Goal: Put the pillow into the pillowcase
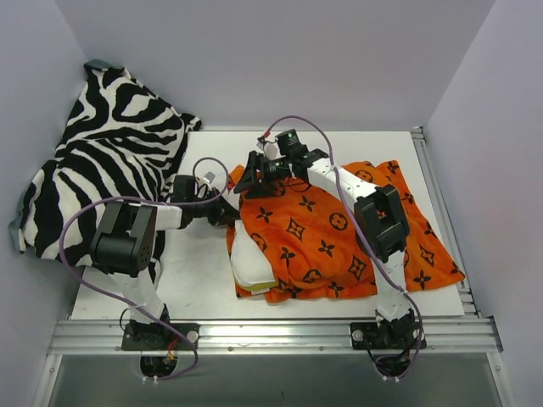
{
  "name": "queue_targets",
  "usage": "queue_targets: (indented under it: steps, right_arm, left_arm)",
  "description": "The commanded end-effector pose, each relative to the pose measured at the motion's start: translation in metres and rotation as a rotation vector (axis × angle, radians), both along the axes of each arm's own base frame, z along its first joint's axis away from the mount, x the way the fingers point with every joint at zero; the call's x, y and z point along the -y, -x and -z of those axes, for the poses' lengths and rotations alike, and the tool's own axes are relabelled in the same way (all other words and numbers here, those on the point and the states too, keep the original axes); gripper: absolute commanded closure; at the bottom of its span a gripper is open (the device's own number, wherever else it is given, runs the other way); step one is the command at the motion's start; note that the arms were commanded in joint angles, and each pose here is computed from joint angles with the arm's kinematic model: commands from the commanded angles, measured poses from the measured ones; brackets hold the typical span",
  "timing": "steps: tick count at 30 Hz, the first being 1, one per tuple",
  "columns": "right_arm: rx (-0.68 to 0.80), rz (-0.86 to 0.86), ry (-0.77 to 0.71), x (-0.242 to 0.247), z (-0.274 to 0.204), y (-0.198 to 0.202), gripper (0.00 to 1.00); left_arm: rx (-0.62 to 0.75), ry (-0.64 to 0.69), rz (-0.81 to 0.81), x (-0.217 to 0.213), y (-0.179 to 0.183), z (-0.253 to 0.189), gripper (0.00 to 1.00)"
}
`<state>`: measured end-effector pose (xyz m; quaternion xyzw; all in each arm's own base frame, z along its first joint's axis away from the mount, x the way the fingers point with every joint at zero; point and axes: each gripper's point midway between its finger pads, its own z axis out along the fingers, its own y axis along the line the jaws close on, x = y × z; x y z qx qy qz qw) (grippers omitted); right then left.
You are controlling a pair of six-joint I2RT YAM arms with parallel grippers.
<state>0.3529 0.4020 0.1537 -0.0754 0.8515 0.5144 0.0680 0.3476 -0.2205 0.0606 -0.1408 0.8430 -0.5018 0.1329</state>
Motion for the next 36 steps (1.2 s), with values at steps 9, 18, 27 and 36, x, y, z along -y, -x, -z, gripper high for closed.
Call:
queue_targets:
  steps: [9, 18, 27, 36]
  right_arm:
    - [0.504, -0.132, 0.571, 0.160, -0.018, -0.030, 0.36]
    - [0.289, -0.313, 0.582, 0.126, 0.062, 0.002, 0.65]
    - [0.449, -0.324, -0.152, -0.013, -0.108, 0.026, 1.00]
    - [0.359, -0.229, -0.005, 0.036, -0.090, 0.023, 0.67]
  left_arm:
    - [0.155, -0.143, 0.095, -0.011, -0.005, -0.022, 0.55]
    - [0.133, -0.155, 0.164, 0.021, -0.003, -0.013, 0.74]
    - [0.154, 0.073, 0.090, 0.062, -0.037, -0.057, 1.00]
    - [0.109, 0.106, -0.020, 0.037, -0.033, -0.058, 0.60]
